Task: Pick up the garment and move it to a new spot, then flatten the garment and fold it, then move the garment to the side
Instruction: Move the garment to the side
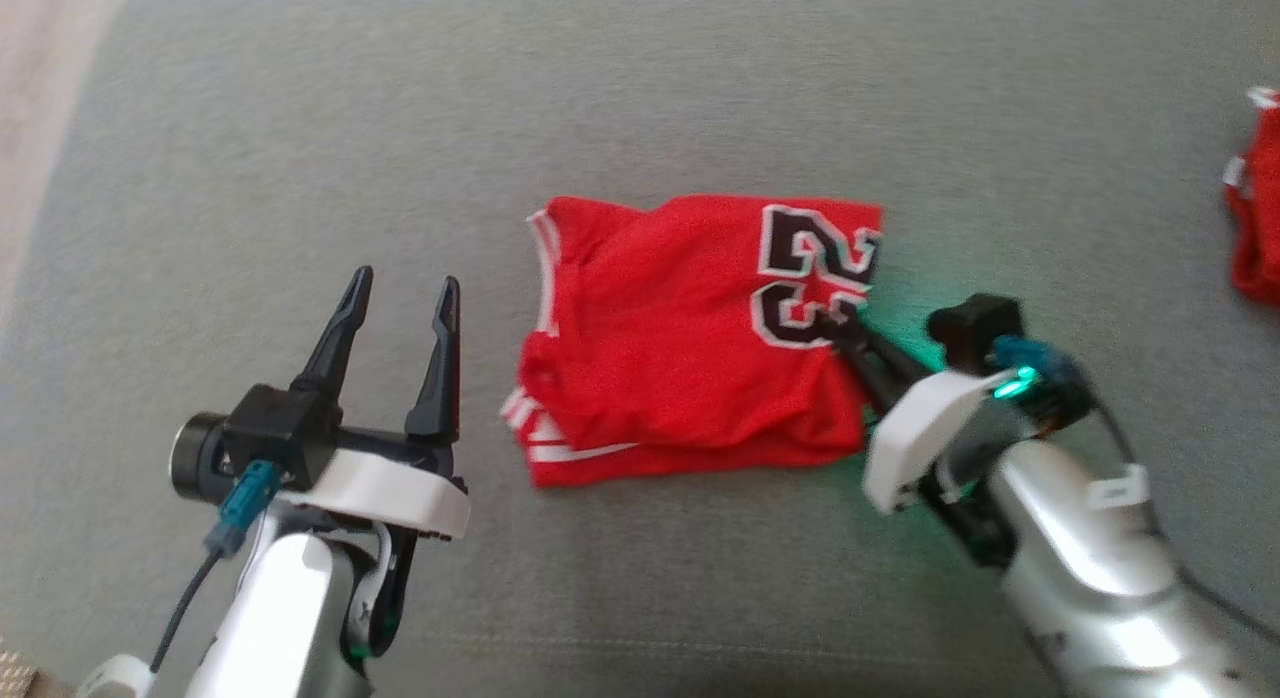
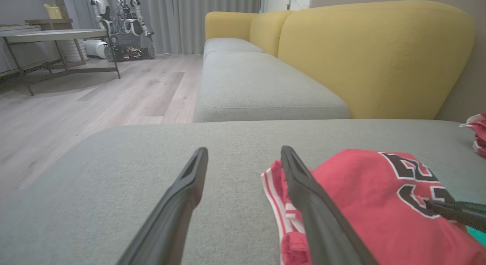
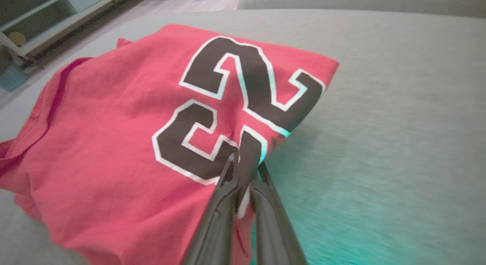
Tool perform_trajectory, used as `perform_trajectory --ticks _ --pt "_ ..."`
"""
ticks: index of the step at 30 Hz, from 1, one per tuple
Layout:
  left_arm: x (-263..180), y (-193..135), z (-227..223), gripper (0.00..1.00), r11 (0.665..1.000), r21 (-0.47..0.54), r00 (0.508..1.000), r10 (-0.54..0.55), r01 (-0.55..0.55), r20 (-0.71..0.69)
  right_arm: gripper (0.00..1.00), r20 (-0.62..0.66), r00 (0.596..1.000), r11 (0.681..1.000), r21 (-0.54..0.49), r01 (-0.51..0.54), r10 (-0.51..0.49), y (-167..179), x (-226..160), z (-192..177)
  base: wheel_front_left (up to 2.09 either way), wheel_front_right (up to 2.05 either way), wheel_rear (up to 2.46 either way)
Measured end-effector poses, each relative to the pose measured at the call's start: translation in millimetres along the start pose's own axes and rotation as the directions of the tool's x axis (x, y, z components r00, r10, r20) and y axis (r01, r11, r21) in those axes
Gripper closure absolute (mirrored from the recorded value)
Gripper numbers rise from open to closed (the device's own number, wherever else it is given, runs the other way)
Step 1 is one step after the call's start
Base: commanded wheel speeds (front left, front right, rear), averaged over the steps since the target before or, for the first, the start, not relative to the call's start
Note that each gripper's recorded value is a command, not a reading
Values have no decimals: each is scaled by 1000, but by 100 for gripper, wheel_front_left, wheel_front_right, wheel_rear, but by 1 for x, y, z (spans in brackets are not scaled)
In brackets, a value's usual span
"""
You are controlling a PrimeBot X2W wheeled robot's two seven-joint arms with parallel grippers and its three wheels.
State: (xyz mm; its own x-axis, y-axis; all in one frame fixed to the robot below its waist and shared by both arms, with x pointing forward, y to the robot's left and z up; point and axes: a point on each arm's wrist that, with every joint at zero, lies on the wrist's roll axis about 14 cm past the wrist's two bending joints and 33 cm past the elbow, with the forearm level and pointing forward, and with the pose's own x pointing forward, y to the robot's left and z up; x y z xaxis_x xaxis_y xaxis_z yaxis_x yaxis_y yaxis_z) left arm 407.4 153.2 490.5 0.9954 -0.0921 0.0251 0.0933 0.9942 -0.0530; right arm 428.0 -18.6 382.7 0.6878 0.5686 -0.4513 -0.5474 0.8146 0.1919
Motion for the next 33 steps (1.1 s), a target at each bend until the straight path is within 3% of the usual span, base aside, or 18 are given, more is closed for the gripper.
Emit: perform_trajectory --ticks 9,16,23,33 --pt "22 -38 -1 0 993 -8 993 -121 121 18 100 41 976 966 -143 217 -214 -96 -63 18 0 0 0" --pt "38 -67 -10 0 977 -23 977 -212 213 10 100 47 924 890 -252 380 -381 -173 -111 47 0 0 0" --pt "54 -75 -26 0 970 -29 970 -242 242 -11 100 54 852 809 -288 512 -520 -245 -145 72 0 0 0" --pt "67 -73 -44 0 967 -26 967 -253 252 -39 100 43 783 733 -322 599 -621 -299 -182 90 0 0 0"
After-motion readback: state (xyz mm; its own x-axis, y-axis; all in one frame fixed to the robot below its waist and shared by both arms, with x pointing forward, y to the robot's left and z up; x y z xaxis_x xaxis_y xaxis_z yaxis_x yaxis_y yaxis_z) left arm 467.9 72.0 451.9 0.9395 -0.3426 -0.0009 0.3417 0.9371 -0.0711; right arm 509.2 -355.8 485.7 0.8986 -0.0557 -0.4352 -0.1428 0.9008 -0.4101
